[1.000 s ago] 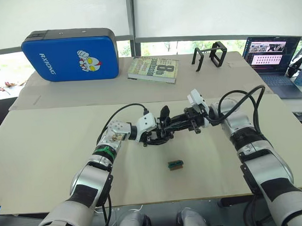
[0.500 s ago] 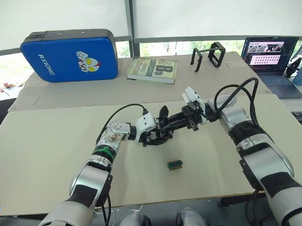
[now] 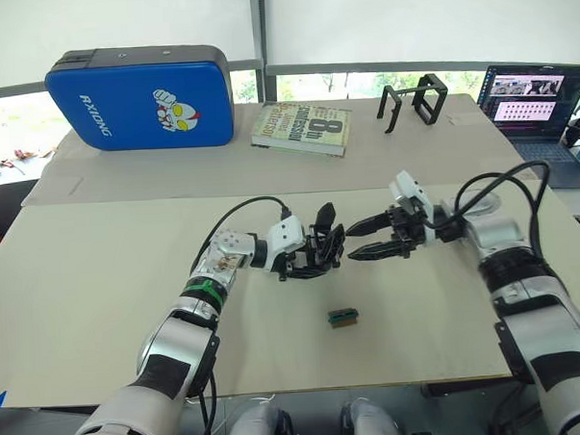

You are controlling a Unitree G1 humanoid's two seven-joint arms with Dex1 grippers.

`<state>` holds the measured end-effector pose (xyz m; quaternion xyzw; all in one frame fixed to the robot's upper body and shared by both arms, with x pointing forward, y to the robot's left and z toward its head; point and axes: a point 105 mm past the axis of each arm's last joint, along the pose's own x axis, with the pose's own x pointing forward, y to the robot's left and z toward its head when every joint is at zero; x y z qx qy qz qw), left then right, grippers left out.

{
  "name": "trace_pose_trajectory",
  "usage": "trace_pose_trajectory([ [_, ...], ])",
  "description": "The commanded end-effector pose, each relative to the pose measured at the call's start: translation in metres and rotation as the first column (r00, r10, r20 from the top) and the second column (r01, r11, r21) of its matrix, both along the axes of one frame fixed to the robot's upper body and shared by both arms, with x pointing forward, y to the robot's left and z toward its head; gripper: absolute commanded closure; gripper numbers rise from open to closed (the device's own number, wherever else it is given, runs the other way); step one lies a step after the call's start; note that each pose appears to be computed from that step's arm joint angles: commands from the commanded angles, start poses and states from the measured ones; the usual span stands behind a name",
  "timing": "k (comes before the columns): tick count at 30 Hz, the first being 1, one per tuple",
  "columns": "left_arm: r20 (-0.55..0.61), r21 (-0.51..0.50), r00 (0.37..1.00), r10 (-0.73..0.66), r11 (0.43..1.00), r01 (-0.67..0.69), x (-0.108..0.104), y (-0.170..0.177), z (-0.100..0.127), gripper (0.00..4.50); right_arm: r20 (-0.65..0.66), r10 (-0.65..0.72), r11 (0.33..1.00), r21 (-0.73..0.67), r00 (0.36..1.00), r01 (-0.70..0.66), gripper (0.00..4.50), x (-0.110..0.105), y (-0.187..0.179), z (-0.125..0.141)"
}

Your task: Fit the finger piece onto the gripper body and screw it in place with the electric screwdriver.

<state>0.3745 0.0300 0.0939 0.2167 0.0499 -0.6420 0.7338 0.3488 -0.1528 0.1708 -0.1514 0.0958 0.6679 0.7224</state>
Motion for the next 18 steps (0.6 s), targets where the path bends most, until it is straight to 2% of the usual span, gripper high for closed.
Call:
trace_pose_trajectory([
  [1,0.033,0.008,0.999,-0.025,1.0,0.025,0.0,-0.007,0.005,2.22,0.079,0.011,0.999,0.036,0.997,-0.014,1.42,-0.014,-0.014,0.034],
  [3,0.028,0.017,1.0,-0.011,1.0,0.011,0.001,-0.007,0.001,2.22,0.093,-0.008,0.999,0.035,0.996,0.005,1.42,-0.021,-0.02,0.041],
  [6,0.016,0.02,1.0,0.01,1.0,-0.011,0.002,-0.004,-0.001,0.69,0.095,-0.049,0.999,0.02,0.994,0.048,1.42,-0.031,-0.029,0.047],
  [8,0.007,0.025,1.0,0.011,1.0,-0.012,0.002,0.0,-0.003,0.02,0.09,-0.077,0.997,-0.003,0.993,0.077,1.42,-0.036,-0.034,0.048],
  [9,0.001,0.032,1.0,0.016,0.999,-0.016,0.001,0.008,-0.004,0.02,0.058,-0.126,0.991,-0.04,0.99,0.129,1.42,-0.038,-0.043,0.047],
  [11,-0.009,0.034,1.0,0.027,0.999,-0.026,-0.001,0.031,-0.003,0.0,0.041,-0.273,0.951,-0.139,0.961,0.276,0.87,-0.037,-0.062,0.044],
  [12,-0.018,0.027,1.0,0.026,0.999,-0.025,-0.003,0.04,-0.001,0.0,0.043,-0.35,0.919,-0.177,0.936,0.352,0.69,-0.033,-0.072,0.044],
  [13,-0.027,0.014,0.999,0.019,1.0,-0.018,-0.008,0.049,0.004,0.0,0.056,-0.433,0.874,-0.217,0.899,0.435,0.25,-0.029,-0.083,0.043],
  [14,-0.033,0.005,0.999,0.012,1.0,-0.012,-0.012,0.054,0.008,0.0,0.066,-0.485,0.84,-0.241,0.872,0.486,0.03,-0.026,-0.09,0.043],
  [16,-0.041,-0.005,0.999,-0.009,1.0,0.008,-0.024,0.064,0.017,0.0,0.075,-0.612,0.739,-0.302,0.787,0.603,0.03,-0.02,-0.113,0.041],
  [18,-0.044,-0.017,0.998,-0.051,0.999,0.05,-0.049,0.077,0.036,0.0,0.112,-0.671,0.648,-0.39,0.733,0.653,0.03,-0.021,-0.138,0.034],
])
